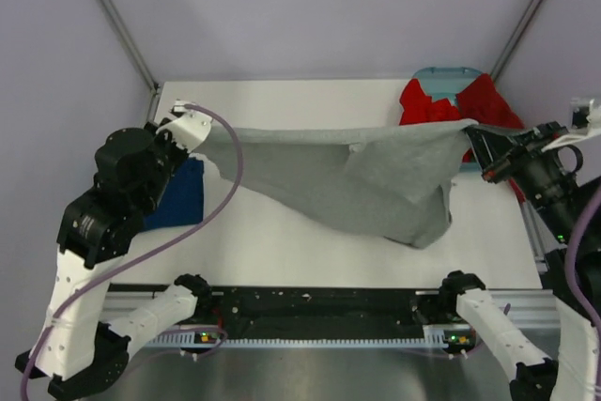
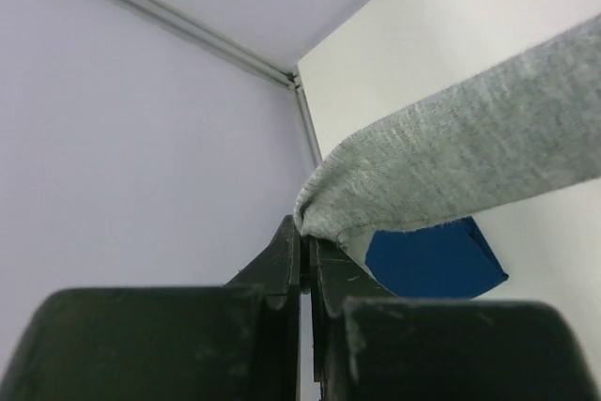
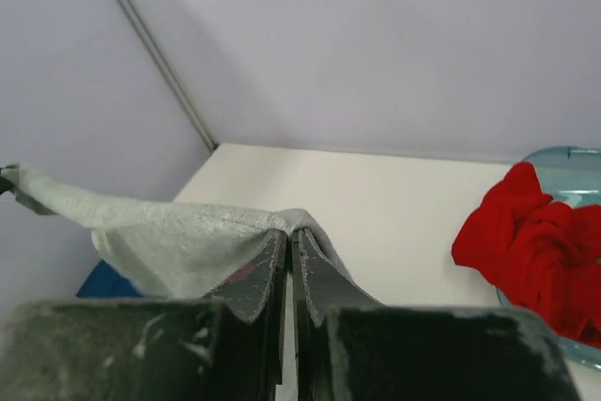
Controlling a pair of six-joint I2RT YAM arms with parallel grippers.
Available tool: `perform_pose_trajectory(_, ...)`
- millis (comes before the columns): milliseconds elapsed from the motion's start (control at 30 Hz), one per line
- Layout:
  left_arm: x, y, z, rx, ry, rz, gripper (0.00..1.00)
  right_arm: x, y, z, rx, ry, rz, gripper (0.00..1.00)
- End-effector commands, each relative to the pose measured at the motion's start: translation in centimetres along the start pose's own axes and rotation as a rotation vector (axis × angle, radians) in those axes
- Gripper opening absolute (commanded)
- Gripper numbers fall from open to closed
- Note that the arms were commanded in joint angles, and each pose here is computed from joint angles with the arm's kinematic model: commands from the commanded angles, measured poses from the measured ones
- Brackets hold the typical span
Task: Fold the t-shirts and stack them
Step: Flatten out the tshirt
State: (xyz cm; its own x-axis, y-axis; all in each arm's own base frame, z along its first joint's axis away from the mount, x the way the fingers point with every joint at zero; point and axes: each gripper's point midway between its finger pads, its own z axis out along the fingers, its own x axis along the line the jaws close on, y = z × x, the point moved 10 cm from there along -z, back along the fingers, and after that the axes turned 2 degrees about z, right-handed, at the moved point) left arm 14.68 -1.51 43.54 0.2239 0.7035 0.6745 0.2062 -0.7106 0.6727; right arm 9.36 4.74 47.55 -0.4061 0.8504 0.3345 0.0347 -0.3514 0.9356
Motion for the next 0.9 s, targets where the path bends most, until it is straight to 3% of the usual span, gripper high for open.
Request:
perform_pose_trajectory(0, 1.2, -0.6, -1.3, 0.067, 0.084, 0.01, 0.0, 0.9, 0.6, -1.4, 0.003, 0.032, 0.015, 0.0)
perform_pose_trajectory(100, 0.5, -0.4, 0.4, 0.088, 0.082, 0.029, 0.0, 0.2, -0.4, 1.0, 0.07, 0.036, 0.042, 0.0)
perform_pose_trajectory(267, -0.1, 1.3, 7.3, 0.159, 0.177, 0.06, 0.0, -2.4, -2.5, 9.0, 0.137, 0.031, 0.095, 0.0)
perform_pose_trajectory(433, 3.4, 4.8, 13.8, 0.128, 0.252, -0.006, 0.0, -4.8, 0.0, 17.9, 0.081, -0.014, 0.031, 0.0)
perform_pose_trajectory(533, 5.8, 7.1, 15.5, 0.078, 0.309, -0.019, 0.0, -5.5, 2.7, 21.7, 0.039, 0.001, 0.035, 0.0)
perform_pose_trajectory(733, 9.2, 9.5, 15.0, 0.005, 0.417, -0.024, 0.0, -4.4, 7.7, 22.1, -0.092, 0.029, -0.001, 0.0)
perform_pose_trajectory(867, 8.1, 8.2, 15.0, 0.0, 0.354, 0.001, 0.0, -3.8, 7.4, 20.3, -0.075, 0.054, -0.015, 0.0)
